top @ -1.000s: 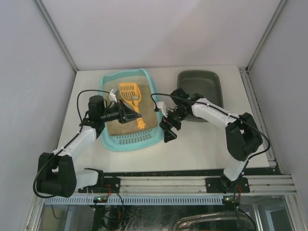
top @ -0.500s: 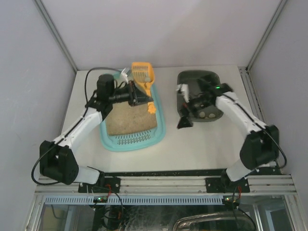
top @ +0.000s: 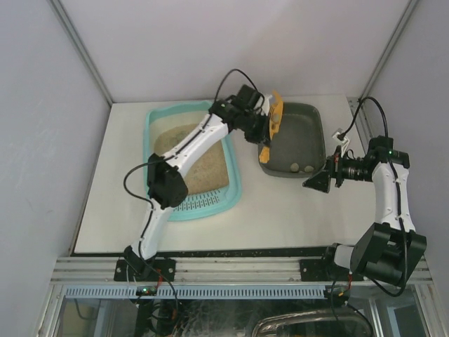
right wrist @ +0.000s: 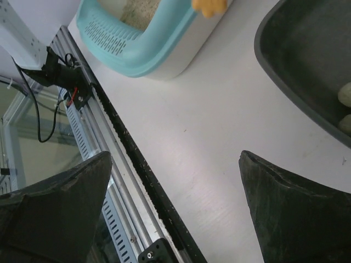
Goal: Clean the litter box
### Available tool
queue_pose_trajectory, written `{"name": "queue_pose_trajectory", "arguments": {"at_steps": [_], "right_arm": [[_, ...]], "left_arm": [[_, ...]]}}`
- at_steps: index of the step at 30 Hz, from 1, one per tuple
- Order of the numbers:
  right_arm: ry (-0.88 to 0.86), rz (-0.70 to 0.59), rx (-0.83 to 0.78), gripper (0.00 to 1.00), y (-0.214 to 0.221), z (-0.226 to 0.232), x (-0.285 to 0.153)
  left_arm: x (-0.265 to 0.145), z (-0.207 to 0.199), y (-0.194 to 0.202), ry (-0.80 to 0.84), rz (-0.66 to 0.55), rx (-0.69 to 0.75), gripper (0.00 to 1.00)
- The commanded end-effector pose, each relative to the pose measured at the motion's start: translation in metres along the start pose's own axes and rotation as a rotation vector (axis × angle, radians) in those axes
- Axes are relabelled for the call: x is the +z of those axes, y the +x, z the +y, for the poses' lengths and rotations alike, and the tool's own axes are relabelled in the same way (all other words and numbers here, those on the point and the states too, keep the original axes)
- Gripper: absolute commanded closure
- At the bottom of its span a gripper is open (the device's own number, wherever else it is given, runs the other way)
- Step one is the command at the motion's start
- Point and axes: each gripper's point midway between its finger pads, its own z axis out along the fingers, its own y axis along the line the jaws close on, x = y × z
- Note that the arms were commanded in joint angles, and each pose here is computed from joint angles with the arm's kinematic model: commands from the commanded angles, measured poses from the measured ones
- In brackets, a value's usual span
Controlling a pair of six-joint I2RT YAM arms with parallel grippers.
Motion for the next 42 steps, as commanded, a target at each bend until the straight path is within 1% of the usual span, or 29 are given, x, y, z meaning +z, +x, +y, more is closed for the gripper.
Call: {"name": "queue_pose_trajectory", "arguments": {"at_steps": [1,3,6,11,13,17,20,21,22,25,28,30,32,34,35,37,38,40,42], "right_arm": [[-0.032,-0.084,-0.071,0.00,-0.021,0.004,-0.004],[-0.040,-0.080,-0.074,0.00,-0.021,0.004,-0.002],[-0.050,-0.063,-0.066,0.00,-0.020,0.005,0.002],[-0.054,-0.028,-0.072,0.00,-0.016,0.006,0.010],[-0.052,-0.017,-0.078,0.00,-0.014,0.005,0.012],[-0.043,0.003,-0.087,0.00,-0.012,0.003,0.016],[-0.031,0.006,-0.097,0.00,-0.012,0.002,0.017],[-0.026,0.007,-0.102,0.00,-0.011,0.001,0.018],[-0.022,0.010,-0.106,0.00,-0.011,0.001,0.018],[-0.019,0.033,-0.122,0.00,-0.008,0.003,0.022],[-0.028,0.062,-0.137,0.00,-0.005,0.005,0.030],[-0.006,0.087,-0.139,0.00,-0.004,0.001,0.038],[0.024,0.120,-0.172,0.00,-0.005,-0.005,0.048],[0.050,0.121,-0.261,0.00,-0.016,-0.012,0.058],[0.059,0.123,-0.302,0.00,-0.023,-0.014,0.063],[0.069,0.111,-0.381,0.00,-0.043,-0.017,0.074],[0.072,0.095,-0.418,0.00,-0.055,-0.018,0.080],[0.070,0.057,-0.454,0.00,-0.079,-0.021,0.094],[0.049,0.014,-0.452,0.00,-0.103,-0.023,0.107]], "left_arm": [[0.026,0.037,0.015,-0.207,0.043,0.024,1.00],[0.047,0.051,0.024,-0.298,0.052,0.068,1.00],[0.062,0.064,0.034,-0.422,0.061,0.165,1.00],[0.069,0.069,0.044,-0.545,0.084,0.394,1.00],[0.068,0.069,0.045,-0.583,0.093,0.462,1.00],[0.057,0.056,0.037,-0.551,0.066,0.456,1.00],[0.028,0.030,0.022,-0.487,-0.002,0.413,1.00],[0.017,0.020,0.018,-0.453,-0.025,0.384,1.00],[-0.005,0.007,0.008,-0.412,-0.067,0.352,1.00],[-0.061,-0.007,-0.011,-0.339,-0.164,0.217,1.00],[-0.111,0.002,-0.016,-0.319,-0.220,-0.001,1.00],[-0.132,0.022,-0.007,-0.322,-0.212,-0.200,1.00],[-0.141,0.040,0.013,-0.311,-0.158,-0.371,1.00],[-0.142,0.062,0.038,-0.330,-0.102,-0.526,1.00],[-0.147,0.066,0.044,-0.343,-0.114,-0.598,1.00],[-0.141,0.072,0.058,-0.341,-0.107,-0.685,1.00],[-0.142,0.081,0.057,-0.333,-0.120,-0.739,1.00],[-0.133,0.085,0.065,-0.311,-0.080,-0.836,1.00],[-0.124,0.087,0.071,-0.308,-0.029,-0.910,1.00]]}}
